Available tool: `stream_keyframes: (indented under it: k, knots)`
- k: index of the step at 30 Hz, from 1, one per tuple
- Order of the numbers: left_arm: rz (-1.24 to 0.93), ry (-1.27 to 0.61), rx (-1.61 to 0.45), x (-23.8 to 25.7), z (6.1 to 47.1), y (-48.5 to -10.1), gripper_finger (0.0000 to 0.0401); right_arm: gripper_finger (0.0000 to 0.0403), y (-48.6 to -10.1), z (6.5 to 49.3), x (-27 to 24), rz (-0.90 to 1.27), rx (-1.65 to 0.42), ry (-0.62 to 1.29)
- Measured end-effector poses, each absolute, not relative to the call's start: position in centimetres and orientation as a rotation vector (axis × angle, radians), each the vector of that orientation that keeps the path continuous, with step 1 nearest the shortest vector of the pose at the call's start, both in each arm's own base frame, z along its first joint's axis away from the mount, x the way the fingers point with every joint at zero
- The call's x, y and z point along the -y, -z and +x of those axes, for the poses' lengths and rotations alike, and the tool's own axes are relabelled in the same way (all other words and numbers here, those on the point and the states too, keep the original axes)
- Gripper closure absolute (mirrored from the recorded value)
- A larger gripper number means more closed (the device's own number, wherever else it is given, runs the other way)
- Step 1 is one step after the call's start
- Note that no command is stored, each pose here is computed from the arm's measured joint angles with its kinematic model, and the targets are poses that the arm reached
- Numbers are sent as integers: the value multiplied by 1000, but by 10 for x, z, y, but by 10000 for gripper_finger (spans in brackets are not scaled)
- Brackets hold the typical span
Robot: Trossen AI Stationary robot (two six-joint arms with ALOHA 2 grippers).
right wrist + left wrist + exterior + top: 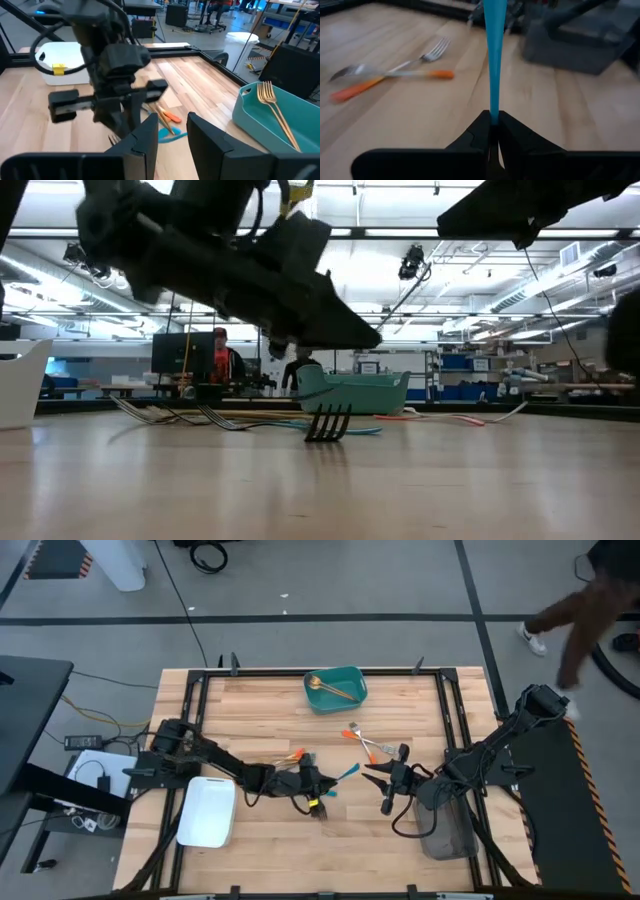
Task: Sort silverware by color (type)
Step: Put the blue fork into the white bin
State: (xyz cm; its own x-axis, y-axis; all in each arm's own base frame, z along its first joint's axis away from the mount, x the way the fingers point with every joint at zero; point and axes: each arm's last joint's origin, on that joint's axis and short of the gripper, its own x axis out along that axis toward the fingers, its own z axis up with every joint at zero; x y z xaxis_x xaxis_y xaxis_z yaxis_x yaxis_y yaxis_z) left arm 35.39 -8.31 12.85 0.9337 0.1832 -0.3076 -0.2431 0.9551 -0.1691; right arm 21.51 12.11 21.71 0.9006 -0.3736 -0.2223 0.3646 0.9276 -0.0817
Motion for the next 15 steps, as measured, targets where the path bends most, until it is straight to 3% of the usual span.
stream_keyframes:
  k: [8,15]
  knots:
    - [-293,-300,-450,83,329,-160,363,293,-215,216,-125,-53,-280,239]
    - [-444,-308,-547,78,298,-197,363,293,-195,232,-126,-91,-314,259]
